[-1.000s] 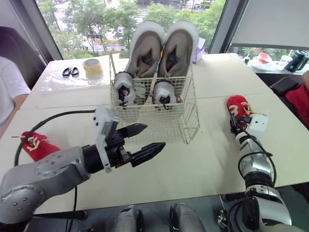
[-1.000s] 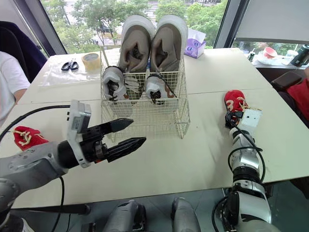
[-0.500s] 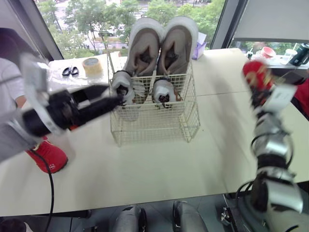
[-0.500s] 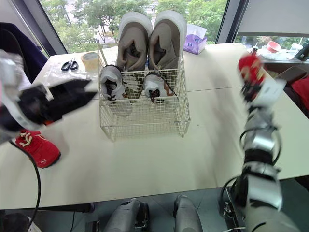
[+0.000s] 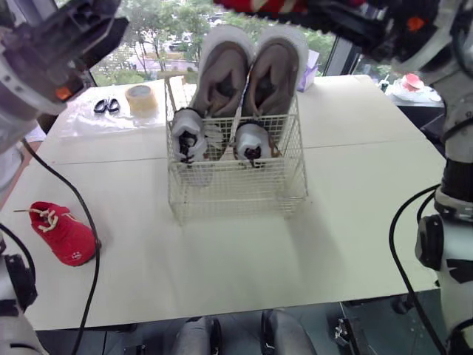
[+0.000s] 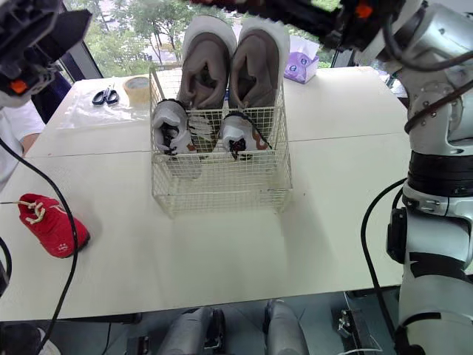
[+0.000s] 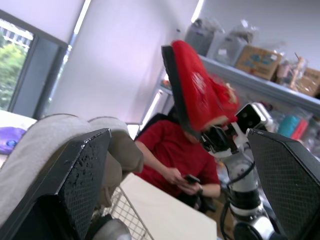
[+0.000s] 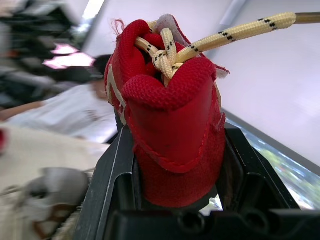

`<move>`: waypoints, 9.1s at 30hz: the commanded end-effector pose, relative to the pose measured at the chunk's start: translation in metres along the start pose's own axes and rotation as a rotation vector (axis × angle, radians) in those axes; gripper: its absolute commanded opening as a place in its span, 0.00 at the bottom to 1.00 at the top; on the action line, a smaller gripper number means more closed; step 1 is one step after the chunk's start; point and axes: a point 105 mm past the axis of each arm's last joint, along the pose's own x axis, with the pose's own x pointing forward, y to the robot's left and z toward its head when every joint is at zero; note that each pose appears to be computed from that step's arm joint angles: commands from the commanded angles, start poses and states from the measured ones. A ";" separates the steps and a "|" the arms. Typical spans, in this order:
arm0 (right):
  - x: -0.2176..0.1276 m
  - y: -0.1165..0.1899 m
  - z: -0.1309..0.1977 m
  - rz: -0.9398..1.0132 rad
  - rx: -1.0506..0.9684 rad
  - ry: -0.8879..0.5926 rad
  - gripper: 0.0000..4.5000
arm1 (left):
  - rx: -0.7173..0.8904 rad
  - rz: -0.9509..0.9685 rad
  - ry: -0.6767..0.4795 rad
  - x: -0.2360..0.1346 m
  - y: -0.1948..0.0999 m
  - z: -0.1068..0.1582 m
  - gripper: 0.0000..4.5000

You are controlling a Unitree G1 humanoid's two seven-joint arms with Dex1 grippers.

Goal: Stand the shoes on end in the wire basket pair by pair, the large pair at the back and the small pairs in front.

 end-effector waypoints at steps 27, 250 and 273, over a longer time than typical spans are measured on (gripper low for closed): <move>0.020 0.041 -0.004 0.193 -0.212 0.003 0.33 | -0.049 -0.121 0.139 0.029 -0.013 -0.018 0.08; -0.035 0.067 -0.048 0.360 0.656 0.274 1.00 | 0.703 0.614 -0.077 0.017 0.013 -0.130 0.01; -0.033 0.063 -0.052 0.321 0.686 0.247 1.00 | 1.165 0.686 -0.135 0.024 -0.002 -0.135 0.01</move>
